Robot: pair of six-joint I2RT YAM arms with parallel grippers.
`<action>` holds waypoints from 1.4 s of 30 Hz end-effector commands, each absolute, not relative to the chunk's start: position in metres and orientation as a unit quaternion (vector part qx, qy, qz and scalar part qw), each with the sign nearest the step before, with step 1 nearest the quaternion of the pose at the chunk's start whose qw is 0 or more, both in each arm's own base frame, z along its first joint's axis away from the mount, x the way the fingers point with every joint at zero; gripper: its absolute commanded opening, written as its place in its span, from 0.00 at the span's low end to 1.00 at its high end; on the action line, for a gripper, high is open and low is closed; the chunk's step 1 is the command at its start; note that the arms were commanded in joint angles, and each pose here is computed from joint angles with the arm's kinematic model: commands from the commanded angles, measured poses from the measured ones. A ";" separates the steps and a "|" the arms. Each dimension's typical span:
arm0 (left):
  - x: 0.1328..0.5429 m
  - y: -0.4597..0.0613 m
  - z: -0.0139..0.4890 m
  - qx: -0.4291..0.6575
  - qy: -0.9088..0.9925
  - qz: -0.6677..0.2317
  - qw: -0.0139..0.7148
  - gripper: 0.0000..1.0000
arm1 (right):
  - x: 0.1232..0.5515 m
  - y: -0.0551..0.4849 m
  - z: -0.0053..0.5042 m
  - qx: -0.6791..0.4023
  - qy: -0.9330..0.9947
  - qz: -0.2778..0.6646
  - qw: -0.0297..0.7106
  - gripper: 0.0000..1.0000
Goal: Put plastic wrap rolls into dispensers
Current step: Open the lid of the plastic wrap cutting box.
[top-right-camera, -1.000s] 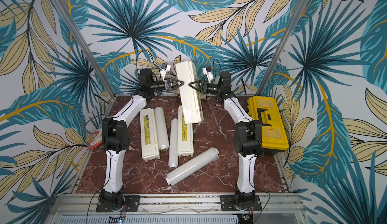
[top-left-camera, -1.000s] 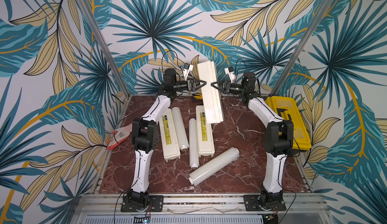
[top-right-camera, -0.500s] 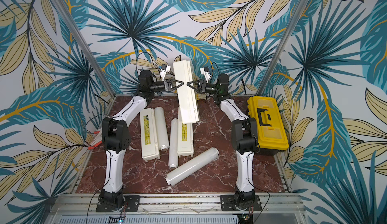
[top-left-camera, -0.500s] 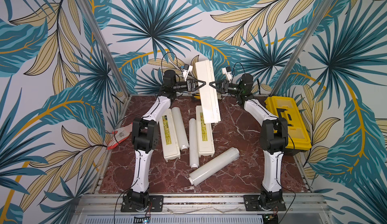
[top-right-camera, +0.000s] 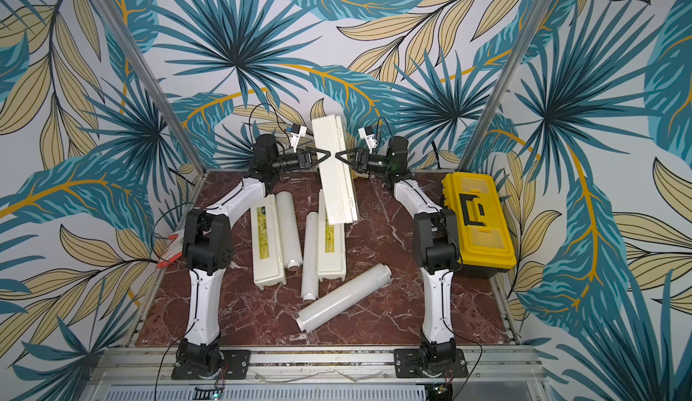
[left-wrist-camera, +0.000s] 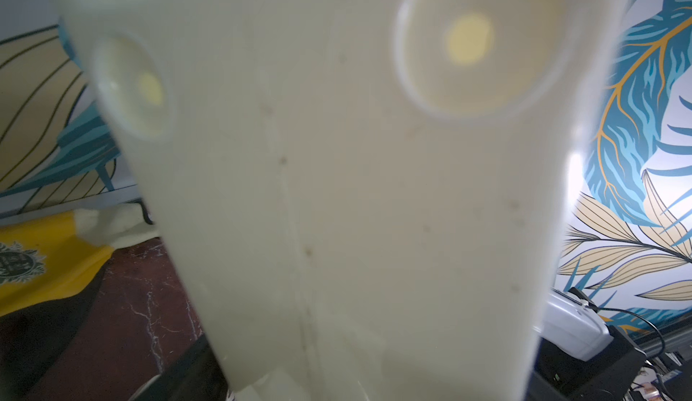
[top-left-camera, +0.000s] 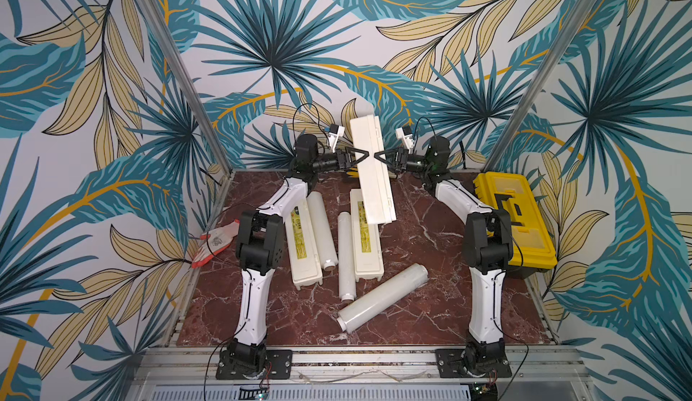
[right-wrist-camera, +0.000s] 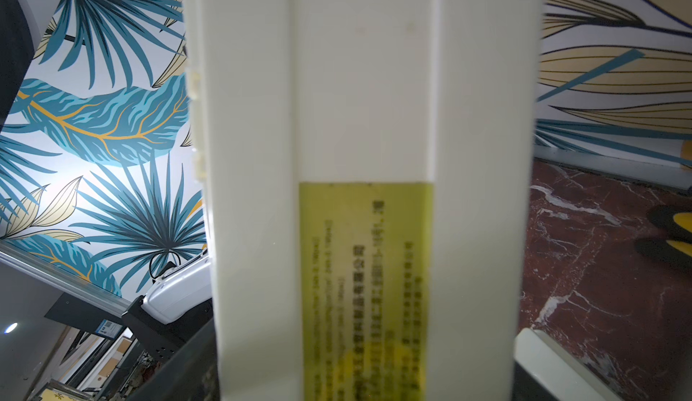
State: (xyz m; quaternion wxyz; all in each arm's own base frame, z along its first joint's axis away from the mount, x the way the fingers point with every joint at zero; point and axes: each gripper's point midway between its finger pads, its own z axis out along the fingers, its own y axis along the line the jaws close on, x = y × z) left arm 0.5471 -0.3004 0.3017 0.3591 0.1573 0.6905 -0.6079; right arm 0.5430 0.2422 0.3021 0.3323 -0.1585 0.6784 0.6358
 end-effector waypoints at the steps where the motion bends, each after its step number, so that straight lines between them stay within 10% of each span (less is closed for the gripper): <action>1: 0.556 -0.311 0.282 0.120 0.722 -0.559 0.389 0.94 | 0.525 0.266 0.321 -0.185 0.659 0.652 0.326 0.57; 15: 0.558 -0.320 0.244 0.103 0.787 -0.492 0.359 0.94 | 0.517 0.279 0.319 -0.195 0.650 0.667 0.308 0.54; 19: 0.550 -0.327 0.242 0.121 0.781 -0.508 0.342 0.74 | 0.513 0.283 0.320 -0.199 0.644 0.676 0.298 0.54; 25: 0.546 -0.328 0.245 0.143 0.777 -0.503 0.351 0.91 | 0.512 0.284 0.314 -0.199 0.647 0.676 0.292 0.54; 42: 0.552 -0.308 0.213 0.085 0.859 -0.370 0.343 0.96 | 0.520 0.266 0.269 -0.144 0.777 0.535 0.299 0.52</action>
